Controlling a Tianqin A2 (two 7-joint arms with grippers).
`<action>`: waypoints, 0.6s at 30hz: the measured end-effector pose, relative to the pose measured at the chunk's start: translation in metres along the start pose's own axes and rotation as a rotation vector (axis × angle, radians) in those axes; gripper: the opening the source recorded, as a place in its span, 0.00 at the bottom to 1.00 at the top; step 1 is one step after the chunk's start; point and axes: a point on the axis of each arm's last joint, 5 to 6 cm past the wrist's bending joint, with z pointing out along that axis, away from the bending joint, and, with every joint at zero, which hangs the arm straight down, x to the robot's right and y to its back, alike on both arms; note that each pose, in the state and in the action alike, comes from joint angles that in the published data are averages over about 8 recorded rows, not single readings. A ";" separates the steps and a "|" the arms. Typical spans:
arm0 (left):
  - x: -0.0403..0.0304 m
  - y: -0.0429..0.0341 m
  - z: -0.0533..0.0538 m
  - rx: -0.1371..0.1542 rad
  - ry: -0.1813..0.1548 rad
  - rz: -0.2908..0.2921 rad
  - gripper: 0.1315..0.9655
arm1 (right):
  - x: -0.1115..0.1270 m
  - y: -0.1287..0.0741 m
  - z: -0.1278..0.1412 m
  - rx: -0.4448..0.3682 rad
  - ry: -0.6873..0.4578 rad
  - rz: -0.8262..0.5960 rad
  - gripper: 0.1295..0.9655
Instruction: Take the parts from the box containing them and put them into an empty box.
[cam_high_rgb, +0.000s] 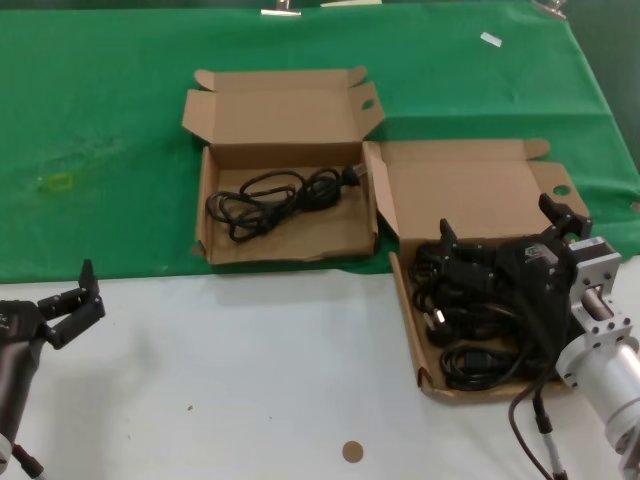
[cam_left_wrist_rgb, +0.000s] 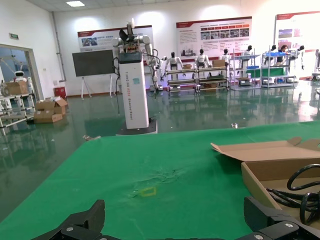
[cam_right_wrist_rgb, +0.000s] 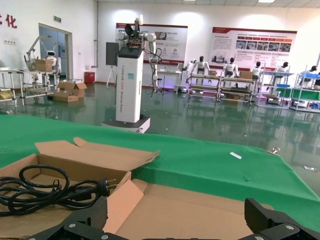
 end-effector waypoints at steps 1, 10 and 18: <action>0.0000 0.0000 0.000 0.000 0.000 0.000 1.00 | 0.000 0.000 0.000 0.000 0.000 0.000 1.00; 0.0000 0.0000 0.000 0.000 0.000 0.000 1.00 | 0.000 0.000 0.000 0.000 0.000 0.000 1.00; 0.0000 0.0000 0.000 0.000 0.000 0.000 1.00 | 0.000 0.000 0.000 0.000 0.000 0.000 1.00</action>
